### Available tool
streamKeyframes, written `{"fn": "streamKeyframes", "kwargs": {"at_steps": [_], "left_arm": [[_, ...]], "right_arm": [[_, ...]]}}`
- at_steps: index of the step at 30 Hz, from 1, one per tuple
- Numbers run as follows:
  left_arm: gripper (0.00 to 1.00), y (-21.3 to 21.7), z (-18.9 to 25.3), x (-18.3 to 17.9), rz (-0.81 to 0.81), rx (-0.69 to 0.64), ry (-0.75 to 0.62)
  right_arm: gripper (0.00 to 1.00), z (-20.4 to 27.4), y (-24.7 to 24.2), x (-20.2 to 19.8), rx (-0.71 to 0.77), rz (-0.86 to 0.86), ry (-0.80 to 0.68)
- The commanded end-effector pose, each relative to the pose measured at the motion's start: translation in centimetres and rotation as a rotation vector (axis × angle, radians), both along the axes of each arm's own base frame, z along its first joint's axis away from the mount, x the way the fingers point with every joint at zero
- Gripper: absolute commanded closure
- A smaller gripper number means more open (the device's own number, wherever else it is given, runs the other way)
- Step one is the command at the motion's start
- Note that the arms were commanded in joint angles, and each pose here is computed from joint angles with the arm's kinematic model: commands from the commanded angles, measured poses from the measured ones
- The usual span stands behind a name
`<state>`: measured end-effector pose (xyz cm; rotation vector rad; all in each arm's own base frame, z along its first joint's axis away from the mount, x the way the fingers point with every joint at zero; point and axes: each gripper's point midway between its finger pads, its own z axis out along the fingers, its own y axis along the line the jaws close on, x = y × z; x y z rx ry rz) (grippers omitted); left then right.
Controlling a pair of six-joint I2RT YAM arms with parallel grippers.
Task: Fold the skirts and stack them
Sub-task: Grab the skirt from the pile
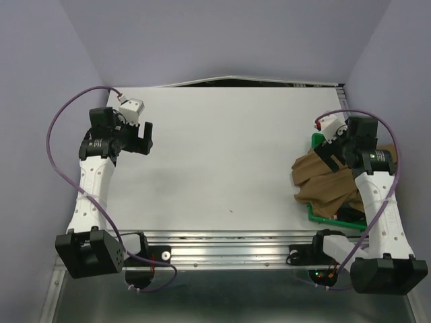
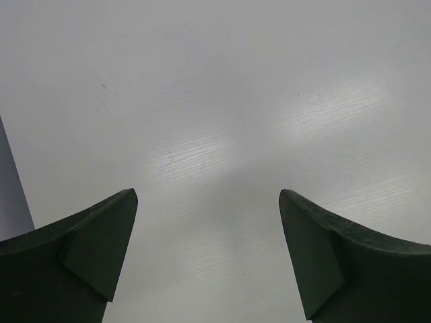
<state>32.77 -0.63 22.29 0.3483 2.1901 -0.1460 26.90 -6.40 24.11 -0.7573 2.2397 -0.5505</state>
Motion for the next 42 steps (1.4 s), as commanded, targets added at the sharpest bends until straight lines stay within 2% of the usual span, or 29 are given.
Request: {"fn": "streamKeyframes", "kwargs": {"at_steps": [1, 6, 10, 17, 21, 22, 26, 32, 42], "left_arm": [[0.01, -1.2, 1.1, 0.7, -0.073, 0.027, 0.003], [0.01, -2.3, 1.5, 1.3, -0.097, 0.024, -0.008], [0.01, -3.1, 1.5, 1.1, -0.119, 0.014, 0.001], [0.01, -3.7, 1.5, 0.9, -0.122, 0.008, 0.004], [0.01, -4.8, 2.0, 1.4, -0.131, 0.014, -0.018], [0.01, -5.0, 2.0, 1.5, -0.133, 0.010, -0.014], [0.01, -5.8, 1.9, 1.8, -0.149, -0.001, 0.006], [0.01, -6.2, 1.5, 2.4, -0.141, 0.009, 0.022], [0.01, -6.0, 0.7, 2.7, -0.123, 0.024, 0.041]], "right_arm": [[0.00, 3.2, -2.4, 1.8, -0.181, 0.078, -0.003], [0.00, 5.0, -6.8, 5.7, -0.217, 0.063, 0.032], [0.00, 5.2, -10.6, 7.0, -0.207, 0.102, 0.093], [0.00, 2.6, -17.6, 4.4, -0.262, 0.226, 0.227], [0.00, -0.3, -20.7, 1.7, -0.323, 0.378, 0.295], [0.00, -0.5, -20.5, 1.7, -0.312, 0.430, 0.262], [0.00, -2.3, -20.2, -0.3, -0.254, 0.581, 0.285], [0.00, -6.0, -19.3, 0.4, -0.309, 0.751, 0.257], [0.00, -11.0, -19.9, 2.2, -0.414, 0.810, 0.192]]}}
